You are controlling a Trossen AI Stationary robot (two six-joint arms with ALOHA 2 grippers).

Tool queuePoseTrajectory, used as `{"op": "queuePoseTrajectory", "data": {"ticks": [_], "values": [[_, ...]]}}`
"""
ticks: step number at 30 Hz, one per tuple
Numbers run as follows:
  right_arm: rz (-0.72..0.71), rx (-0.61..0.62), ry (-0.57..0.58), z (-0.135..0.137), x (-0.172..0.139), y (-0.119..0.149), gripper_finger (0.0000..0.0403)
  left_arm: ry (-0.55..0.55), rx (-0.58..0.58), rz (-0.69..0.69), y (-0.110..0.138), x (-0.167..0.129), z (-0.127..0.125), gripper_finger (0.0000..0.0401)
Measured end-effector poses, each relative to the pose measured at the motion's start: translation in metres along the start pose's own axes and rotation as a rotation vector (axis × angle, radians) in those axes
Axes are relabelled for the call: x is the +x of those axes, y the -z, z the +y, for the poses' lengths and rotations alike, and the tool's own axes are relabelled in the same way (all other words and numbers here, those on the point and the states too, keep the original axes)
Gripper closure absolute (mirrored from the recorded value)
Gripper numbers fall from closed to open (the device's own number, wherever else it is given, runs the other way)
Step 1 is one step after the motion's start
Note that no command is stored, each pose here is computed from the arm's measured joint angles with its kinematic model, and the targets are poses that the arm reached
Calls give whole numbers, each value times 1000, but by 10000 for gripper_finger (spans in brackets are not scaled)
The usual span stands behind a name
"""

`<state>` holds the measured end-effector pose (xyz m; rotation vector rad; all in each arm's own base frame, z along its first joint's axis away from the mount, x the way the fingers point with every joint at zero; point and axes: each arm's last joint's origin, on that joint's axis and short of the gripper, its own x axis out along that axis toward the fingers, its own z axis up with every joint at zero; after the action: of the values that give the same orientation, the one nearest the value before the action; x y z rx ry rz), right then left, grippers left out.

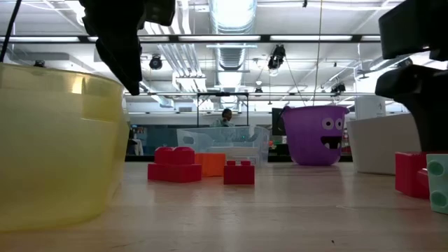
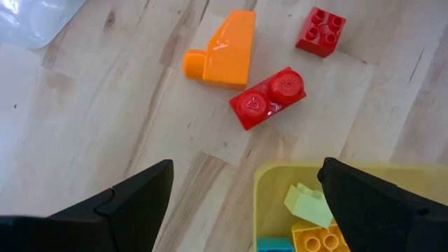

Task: Pick & Place Toys
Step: Put the red game piece into the yellow bin

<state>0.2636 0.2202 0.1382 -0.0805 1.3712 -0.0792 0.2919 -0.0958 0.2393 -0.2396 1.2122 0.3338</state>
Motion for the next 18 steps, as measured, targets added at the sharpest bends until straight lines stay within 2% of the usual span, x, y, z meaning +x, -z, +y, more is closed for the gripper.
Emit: {"op": "queuePoseTrajectory", "data": {"ticks": [7,14,18], "values": [[-13,0,-6,0,-3,-1,243,5,-15,-3,1,0,-2,43],[-48,-4,39,-5,-11,-1,248,13,-3,-11,1,-1,-4,43],[-95,17,50,-7,-20,-2,248,84,27,-111,-5,-3,-14,43]]}}
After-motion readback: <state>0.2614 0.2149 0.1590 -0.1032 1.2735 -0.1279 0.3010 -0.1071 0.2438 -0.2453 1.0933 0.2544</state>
